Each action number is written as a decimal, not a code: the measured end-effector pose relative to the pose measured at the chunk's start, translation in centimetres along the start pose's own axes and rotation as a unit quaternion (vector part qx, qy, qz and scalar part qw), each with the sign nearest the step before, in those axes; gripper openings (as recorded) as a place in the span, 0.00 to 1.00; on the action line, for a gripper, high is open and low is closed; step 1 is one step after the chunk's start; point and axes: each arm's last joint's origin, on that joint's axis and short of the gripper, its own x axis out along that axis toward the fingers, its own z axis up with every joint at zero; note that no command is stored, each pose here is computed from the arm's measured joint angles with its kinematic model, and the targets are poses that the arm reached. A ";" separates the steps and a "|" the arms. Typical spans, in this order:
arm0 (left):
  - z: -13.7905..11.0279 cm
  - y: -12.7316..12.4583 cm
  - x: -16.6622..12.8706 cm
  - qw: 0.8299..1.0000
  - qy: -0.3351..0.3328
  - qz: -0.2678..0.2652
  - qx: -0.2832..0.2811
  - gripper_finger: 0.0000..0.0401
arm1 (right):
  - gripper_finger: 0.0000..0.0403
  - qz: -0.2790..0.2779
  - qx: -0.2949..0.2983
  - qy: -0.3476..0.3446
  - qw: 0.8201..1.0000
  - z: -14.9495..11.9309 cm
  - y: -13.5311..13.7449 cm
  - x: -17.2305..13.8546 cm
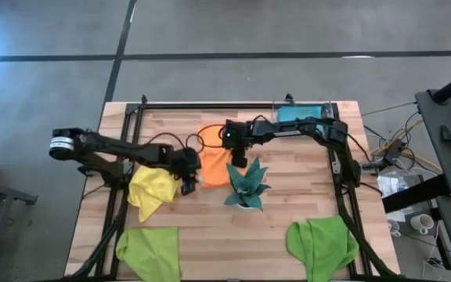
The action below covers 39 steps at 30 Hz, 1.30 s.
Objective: Fold microfiber towels
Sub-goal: Fold the orange microfiber cloth
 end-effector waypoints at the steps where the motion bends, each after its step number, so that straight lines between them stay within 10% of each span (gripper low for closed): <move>1: 0.4 0.3 -0.5 0.999 -0.019 0.037 -0.004 0.39 | 0.32 0.000 -0.001 -0.014 1.000 0.4 0.0 -1.0; 5: 1.9 2.7 -2.9 0.975 -0.105 0.170 -0.096 0.39 | 0.32 0.009 -0.003 -0.051 0.999 1.3 1.1 -3.5; 10: 2.9 7.4 -3.4 0.933 -0.163 0.211 -0.243 0.39 | 0.32 0.018 0.009 -0.063 0.998 1.5 2.9 -4.5; 24: 3.1 10.0 2.9 0.901 -0.101 0.138 -0.399 0.39 | 0.32 0.036 0.045 -0.071 0.996 -1.0 5.7 -7.6; 39: 4.1 9.9 3.5 0.893 -0.096 0.099 -0.428 0.39 | 0.32 0.032 0.030 -0.079 0.996 -1.0 5.6 -7.7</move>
